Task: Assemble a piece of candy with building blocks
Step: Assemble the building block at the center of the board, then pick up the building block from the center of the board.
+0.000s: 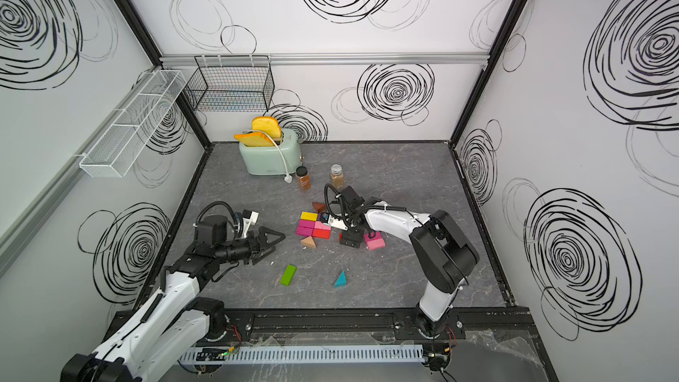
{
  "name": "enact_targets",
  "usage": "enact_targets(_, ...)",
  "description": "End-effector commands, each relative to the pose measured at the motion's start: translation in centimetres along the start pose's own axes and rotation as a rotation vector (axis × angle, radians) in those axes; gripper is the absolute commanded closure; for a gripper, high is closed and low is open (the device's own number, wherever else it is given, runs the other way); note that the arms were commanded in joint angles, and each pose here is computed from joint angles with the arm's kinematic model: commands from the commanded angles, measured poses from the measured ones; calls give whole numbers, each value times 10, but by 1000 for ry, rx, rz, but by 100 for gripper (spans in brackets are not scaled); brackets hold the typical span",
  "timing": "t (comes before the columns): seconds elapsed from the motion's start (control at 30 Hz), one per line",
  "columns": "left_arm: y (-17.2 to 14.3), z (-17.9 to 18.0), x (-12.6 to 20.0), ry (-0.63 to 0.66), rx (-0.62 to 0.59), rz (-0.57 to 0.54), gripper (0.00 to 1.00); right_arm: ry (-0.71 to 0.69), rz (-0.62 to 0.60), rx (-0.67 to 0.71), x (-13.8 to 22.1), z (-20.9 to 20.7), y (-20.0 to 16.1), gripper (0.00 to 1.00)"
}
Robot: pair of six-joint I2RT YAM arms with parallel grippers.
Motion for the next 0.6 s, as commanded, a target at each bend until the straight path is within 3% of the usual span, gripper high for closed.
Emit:
enact_targets(0.0,14,0,3,46,-21,-84,2,-103,-117,1,47,1,40,7)
enact_targets(0.1,22,20,-3,153,-24,-106,2,-138,-208,-84,76,14,60,3)
enact_targets(0.2,18,20,-15,248,-51,-67,2,-112,-283,-297,94,19,63,1)
enact_targets(0.37,10,4,-31,514,-234,-46,2,-58,-370,-660,102,26,48,1)
enact_targets(0.57,-15,22,-49,682,-309,70,2,-54,-473,-823,116,32,22,1)
Point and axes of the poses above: each gripper's point midway between its finger pads, its own x axis back along the fingers, its own z axis along the line the jaws close on, y = z × x, the point moved 6 cm from there along x, back along the fingers, and after that the axes turned 4 degrees about x, right-handed, at the moved point
